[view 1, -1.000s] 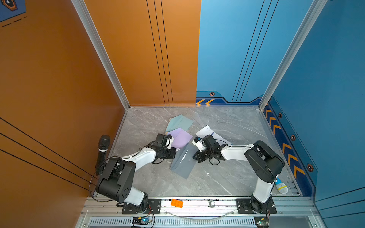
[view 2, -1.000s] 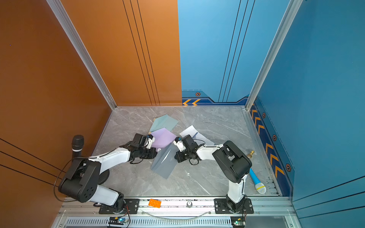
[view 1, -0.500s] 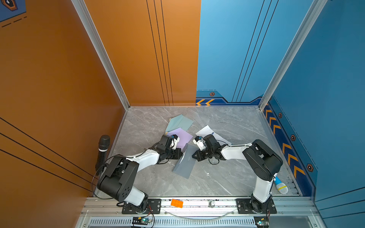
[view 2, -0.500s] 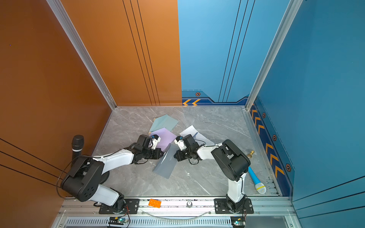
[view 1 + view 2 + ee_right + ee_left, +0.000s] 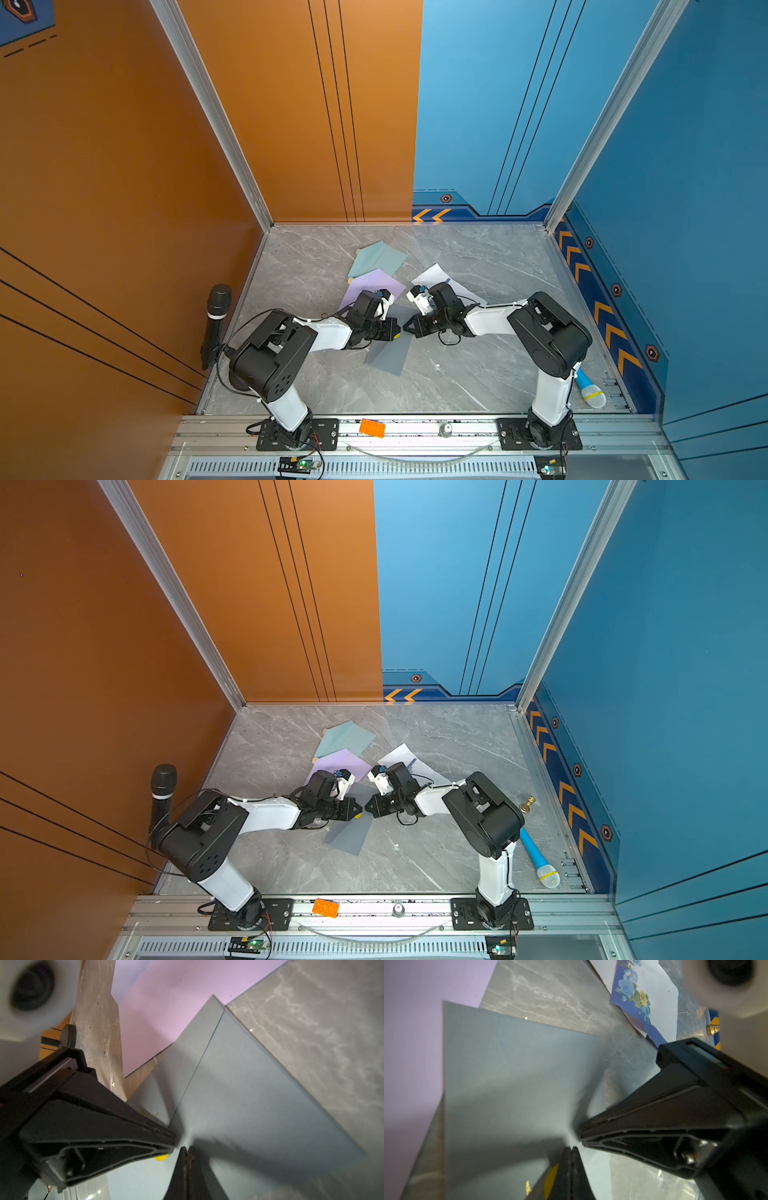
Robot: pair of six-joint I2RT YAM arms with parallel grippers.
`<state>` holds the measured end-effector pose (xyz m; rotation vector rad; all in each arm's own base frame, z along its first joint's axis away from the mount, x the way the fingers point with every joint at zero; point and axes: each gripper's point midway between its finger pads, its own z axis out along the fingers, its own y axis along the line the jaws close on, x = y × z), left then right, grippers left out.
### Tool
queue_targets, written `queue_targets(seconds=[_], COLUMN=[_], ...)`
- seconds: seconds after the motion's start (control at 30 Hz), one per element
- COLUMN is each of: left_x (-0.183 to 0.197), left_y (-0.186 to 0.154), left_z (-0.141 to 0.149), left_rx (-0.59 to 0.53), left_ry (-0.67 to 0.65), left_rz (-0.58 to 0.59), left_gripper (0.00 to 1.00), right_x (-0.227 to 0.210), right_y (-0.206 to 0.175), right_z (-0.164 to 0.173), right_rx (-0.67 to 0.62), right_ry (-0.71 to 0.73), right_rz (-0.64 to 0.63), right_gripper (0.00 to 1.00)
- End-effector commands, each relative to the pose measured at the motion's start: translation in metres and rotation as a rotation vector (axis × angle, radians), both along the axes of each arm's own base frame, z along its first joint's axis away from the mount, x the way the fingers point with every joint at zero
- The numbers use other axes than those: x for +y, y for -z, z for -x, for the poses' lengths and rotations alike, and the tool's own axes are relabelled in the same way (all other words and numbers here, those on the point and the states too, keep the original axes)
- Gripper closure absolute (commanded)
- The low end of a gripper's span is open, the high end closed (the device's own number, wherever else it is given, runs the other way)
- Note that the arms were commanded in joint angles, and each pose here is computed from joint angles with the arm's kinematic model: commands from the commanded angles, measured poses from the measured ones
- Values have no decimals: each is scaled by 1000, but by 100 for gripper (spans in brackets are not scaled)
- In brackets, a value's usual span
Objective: Fold the letter paper in half and place it into the envelope
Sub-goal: Fold the envelope flap on the envelope.
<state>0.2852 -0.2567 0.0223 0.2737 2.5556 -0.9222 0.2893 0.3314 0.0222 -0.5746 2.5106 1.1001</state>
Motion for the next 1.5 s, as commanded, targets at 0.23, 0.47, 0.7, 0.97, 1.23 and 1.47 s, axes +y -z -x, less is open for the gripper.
queue_targets(seconds=[0.23, 0.47, 0.7, 0.97, 1.23, 1.47], left_x=[39, 26, 29, 23, 32, 43], left_y=[50, 27, 28, -2, -22, -20], left_z=[33, 19, 16, 5, 3, 14], left_rx=[145, 82, 70, -35, -106, -79], left_ry=[-49, -70, -94, -112, -152, -179], left_rz=[-207, -54, -40, 57, 69, 77], left_gripper=[100, 100, 100, 100, 100, 100], right_x=[4, -1, 9, -2, -14, -18], right_y=[-12, -11, -25, 0, 30, 36], right_z=[18, 15, 16, 11, 12, 12], right_rx=[112, 116, 133, 183, 256, 271], right_ry=[-5, 17, 7, 68, 114, 131], right_rz=[-86, -80, -190, -99, -15, 2], right_gripper=[100, 100, 100, 100, 100, 100])
